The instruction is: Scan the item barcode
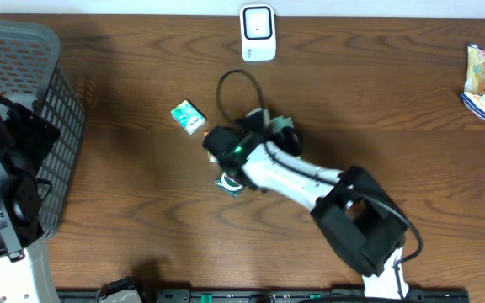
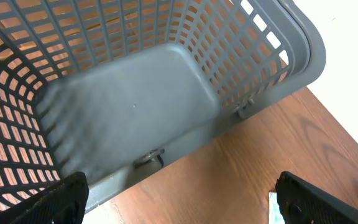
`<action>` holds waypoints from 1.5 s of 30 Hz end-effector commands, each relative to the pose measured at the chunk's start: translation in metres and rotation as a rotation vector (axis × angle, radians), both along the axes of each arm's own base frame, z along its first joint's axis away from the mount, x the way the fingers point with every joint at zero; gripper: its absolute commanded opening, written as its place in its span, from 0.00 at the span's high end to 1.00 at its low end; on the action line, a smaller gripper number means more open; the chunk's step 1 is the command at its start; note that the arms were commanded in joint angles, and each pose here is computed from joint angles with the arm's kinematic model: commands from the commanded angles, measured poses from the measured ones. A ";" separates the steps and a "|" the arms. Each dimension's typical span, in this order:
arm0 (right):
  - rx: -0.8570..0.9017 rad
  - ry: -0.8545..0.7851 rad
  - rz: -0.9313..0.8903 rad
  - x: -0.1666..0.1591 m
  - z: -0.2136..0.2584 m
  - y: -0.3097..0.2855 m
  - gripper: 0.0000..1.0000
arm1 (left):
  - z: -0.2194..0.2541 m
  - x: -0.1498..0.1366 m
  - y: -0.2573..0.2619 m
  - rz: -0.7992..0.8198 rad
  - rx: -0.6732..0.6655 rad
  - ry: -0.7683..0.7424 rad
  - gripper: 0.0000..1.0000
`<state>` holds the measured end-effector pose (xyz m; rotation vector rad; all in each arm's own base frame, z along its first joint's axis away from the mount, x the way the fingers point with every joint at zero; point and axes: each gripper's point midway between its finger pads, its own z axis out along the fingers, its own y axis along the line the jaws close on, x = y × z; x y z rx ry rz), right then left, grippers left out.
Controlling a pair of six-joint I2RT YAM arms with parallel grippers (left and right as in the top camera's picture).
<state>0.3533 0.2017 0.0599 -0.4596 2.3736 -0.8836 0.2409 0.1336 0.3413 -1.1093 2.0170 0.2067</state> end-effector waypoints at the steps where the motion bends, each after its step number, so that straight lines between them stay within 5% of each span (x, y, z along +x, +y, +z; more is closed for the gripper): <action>1: 0.080 -0.011 0.038 0.000 0.015 0.027 0.05 | 0.000 -0.001 0.001 0.013 -0.002 -0.001 0.05; 8: 0.302 0.082 -0.003 0.034 0.046 0.037 0.01 | 0.000 -0.001 0.001 0.013 -0.002 0.000 0.05; 17: 0.879 0.585 0.121 0.047 0.028 0.004 0.04 | 0.000 -0.001 0.001 0.013 -0.002 0.000 0.05; 24: 1.179 0.700 0.053 0.030 -0.002 -0.024 0.20 | 0.000 -0.001 0.001 0.013 -0.002 0.000 0.05; 27: 1.205 0.696 0.026 0.023 -0.026 -0.023 0.34 | 0.000 -0.001 0.001 0.013 -0.002 0.000 0.05; 35: 1.247 0.670 -0.039 0.013 -0.053 -0.009 0.38 | 0.000 -0.001 0.001 0.013 -0.002 0.000 0.05; 38: 1.239 0.683 -0.025 0.007 -0.056 -0.003 0.55 | 0.000 -0.001 0.001 0.013 -0.002 0.000 0.05; 42: 1.254 0.684 -0.030 0.007 -0.055 0.004 0.47 | 0.000 -0.001 0.001 0.013 -0.002 0.000 0.05; 45: 1.293 0.683 -0.055 0.009 -0.051 0.007 0.32 | 0.000 -0.001 0.001 0.013 -0.002 0.000 0.05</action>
